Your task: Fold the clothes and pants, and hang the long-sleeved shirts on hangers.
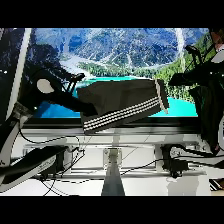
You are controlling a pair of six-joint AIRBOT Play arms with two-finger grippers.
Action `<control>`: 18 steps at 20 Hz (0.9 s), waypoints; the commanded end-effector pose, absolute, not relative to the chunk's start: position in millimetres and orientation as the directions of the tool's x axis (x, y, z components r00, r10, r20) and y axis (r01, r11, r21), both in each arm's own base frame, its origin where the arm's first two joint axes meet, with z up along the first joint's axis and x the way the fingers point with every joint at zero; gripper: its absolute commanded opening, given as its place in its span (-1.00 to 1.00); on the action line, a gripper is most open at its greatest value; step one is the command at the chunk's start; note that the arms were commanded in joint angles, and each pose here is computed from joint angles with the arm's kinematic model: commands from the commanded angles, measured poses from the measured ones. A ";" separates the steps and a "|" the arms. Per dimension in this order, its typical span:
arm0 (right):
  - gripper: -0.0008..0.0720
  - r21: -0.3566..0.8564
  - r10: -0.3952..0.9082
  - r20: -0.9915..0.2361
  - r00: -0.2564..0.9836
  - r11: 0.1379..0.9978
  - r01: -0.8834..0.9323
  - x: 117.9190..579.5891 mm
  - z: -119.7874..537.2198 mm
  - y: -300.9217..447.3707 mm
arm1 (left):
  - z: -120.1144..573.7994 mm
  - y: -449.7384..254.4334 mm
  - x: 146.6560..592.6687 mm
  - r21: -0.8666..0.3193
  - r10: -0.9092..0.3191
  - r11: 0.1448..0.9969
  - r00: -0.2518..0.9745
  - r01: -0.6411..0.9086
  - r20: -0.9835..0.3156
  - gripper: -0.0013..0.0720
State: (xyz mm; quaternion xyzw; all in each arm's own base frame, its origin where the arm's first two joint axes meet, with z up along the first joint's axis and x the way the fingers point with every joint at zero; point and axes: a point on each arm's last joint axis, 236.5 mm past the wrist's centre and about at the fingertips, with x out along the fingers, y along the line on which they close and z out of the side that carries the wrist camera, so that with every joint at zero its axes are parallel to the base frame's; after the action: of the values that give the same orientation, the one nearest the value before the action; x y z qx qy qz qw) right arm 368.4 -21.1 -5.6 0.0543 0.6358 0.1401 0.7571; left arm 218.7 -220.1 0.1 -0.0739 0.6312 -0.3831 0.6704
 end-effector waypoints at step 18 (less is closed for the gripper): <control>0.52 0.613 0.600 -0.784 -0.161 0.788 -0.047 365.8 -106.0 85.0 | 0.4 -226.3 280.3 -0.494 -0.609 0.756 0.184 0.429 -0.772 0.96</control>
State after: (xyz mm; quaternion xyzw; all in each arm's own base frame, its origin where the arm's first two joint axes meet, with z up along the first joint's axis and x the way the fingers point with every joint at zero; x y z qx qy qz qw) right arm 369.2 52.5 -105.7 0.1955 0.7168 0.2253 0.6302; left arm 261.2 -227.1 -2.5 -0.0789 0.5688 -0.3536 0.7384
